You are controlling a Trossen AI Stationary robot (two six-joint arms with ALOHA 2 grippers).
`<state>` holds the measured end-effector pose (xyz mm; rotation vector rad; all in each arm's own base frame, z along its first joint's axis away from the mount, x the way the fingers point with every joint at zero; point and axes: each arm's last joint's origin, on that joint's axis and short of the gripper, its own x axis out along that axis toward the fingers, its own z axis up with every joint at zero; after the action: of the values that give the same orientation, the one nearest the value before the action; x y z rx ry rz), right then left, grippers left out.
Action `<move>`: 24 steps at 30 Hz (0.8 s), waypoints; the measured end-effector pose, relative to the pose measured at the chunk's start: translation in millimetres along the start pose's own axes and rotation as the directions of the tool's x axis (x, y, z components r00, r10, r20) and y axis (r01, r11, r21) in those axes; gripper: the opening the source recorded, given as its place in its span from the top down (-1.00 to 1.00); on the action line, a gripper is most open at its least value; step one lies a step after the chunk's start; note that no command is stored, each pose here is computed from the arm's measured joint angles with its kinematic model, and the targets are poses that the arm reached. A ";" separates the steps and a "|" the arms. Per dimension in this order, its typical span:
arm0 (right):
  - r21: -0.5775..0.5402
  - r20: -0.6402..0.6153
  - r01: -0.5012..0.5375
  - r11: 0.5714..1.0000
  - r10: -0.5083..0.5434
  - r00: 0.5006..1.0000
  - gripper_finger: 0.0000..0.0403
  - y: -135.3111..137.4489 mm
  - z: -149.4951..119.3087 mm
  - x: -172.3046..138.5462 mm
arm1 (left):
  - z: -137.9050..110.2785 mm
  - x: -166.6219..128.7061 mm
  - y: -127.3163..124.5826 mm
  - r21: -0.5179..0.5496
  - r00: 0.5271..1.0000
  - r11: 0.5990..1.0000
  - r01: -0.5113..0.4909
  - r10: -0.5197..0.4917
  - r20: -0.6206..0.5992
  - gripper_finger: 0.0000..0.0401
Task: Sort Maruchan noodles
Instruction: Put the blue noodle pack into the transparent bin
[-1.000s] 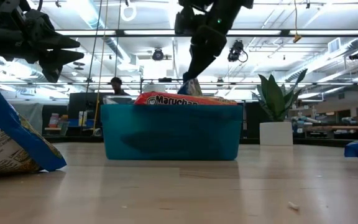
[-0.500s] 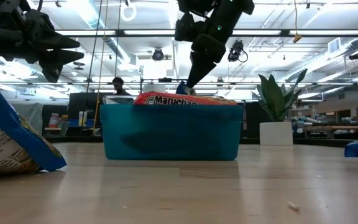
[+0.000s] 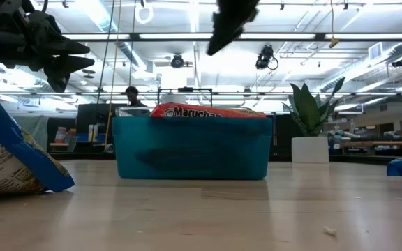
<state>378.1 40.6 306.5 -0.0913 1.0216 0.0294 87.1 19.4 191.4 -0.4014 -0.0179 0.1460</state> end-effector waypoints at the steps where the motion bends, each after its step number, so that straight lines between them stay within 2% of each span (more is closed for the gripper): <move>1: -0.002 -0.033 -0.013 1.000 0.013 0.999 0.43 10.4 -4.8 2.1 | 0.0 0.0 0.0 0.000 1.000 1.000 0.000 0.000 0.000 0.29; 6: 0.006 -0.215 -0.046 0.999 0.046 0.976 0.43 55.0 -35.6 11.9 | 0.0 0.0 0.0 0.000 1.000 1.000 0.000 0.000 0.000 0.29; 11: 0.056 -0.346 -0.016 0.998 0.034 0.938 0.42 79.5 -69.7 29.4 | 0.0 0.0 0.0 0.000 1.000 1.000 0.000 0.000 0.000 0.29; 14: 0.091 -0.432 0.003 0.996 0.037 0.901 0.38 84.8 -94.5 43.7 | 0.0 0.0 0.0 0.000 1.000 1.000 0.000 0.000 0.000 0.29; 18: 0.154 -0.508 -0.013 0.988 0.091 0.857 0.29 85.9 -121.8 60.6 | 0.0 0.0 0.0 0.000 1.000 1.000 0.000 0.000 0.000 0.29; 24: 0.266 -0.525 -0.076 0.961 0.211 0.824 0.16 85.7 -142.1 76.9 | 0.0 0.0 0.0 0.000 1.000 1.000 0.000 0.000 0.000 0.29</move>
<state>291.6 111.7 161.9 0.2099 1.6050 0.0212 87.1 19.4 191.4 -0.4011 -0.0178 0.1459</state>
